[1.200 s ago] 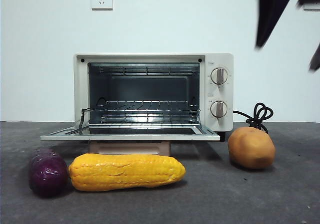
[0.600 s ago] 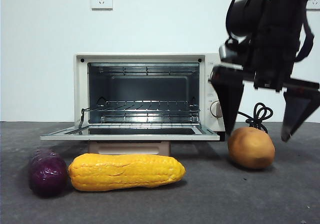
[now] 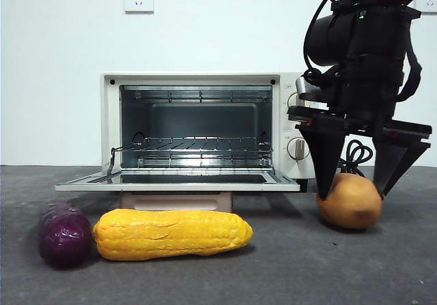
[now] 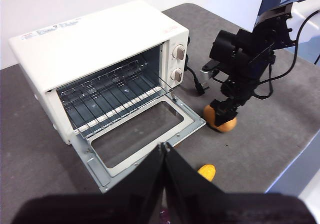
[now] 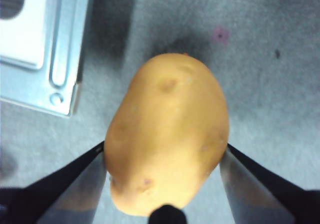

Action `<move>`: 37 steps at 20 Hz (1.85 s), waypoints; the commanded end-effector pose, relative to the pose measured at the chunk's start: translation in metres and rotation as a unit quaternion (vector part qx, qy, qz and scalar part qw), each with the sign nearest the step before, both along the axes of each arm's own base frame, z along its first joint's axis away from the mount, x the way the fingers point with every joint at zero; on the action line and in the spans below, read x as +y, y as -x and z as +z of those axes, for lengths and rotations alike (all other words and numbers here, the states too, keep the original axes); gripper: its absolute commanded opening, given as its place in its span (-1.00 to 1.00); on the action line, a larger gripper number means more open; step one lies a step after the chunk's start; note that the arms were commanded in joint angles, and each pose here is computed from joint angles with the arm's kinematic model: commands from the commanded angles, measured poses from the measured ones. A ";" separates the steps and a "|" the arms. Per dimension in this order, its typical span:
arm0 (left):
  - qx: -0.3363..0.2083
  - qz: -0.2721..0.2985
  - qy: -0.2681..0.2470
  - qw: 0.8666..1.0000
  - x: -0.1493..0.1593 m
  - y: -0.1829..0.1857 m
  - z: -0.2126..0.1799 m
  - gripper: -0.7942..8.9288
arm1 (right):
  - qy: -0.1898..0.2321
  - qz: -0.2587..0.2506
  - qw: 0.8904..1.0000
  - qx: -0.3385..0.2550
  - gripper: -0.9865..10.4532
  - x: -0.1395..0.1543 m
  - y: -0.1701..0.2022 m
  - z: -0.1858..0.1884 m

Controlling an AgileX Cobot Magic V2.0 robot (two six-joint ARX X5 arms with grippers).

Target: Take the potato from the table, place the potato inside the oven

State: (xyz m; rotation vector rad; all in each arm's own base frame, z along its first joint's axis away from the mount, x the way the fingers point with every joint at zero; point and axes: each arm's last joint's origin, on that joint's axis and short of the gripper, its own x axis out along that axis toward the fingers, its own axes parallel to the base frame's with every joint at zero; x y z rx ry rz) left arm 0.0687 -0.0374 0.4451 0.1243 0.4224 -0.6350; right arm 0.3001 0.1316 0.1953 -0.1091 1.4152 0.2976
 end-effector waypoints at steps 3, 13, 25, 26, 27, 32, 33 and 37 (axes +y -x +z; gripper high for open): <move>-0.012 0.032 -0.028 0.999 0.002 -0.001 -0.002 -0.85 | -0.031 0.023 0.997 -0.071 -0.85 0.002 0.024 0.050; 0.004 0.037 -0.041 0.998 0.002 -0.001 -0.005 -0.85 | -0.154 0.035 0.953 -0.260 -0.85 0.048 0.010 0.077; 0.035 0.037 -0.055 0.997 0.004 0.001 -0.011 -0.85 | -0.248 -0.076 0.900 -0.349 -0.85 0.080 -0.049 0.031; 0.036 0.036 -0.055 0.997 0.004 0.002 -0.011 -0.85 | -0.250 -0.084 0.897 -0.354 -0.85 0.081 -0.052 0.028; 0.038 0.037 -0.056 0.997 0.004 0.002 -0.011 -0.85 | -0.248 -0.093 0.895 -0.360 -0.85 0.082 -0.055 0.024; 0.047 0.036 -0.060 0.996 0.004 0.003 -0.013 -0.85 | -0.237 -0.101 0.896 -0.361 -0.61 0.082 -0.058 0.015; 0.047 0.036 -0.060 0.996 0.004 0.003 -0.013 -0.85 | -0.237 -0.101 0.896 -0.361 -0.37 0.082 -0.058 0.015; 0.047 0.036 -0.060 0.996 0.004 0.003 -0.013 -0.85 | -0.242 -0.108 0.896 -0.357 0.07 0.082 -0.058 0.015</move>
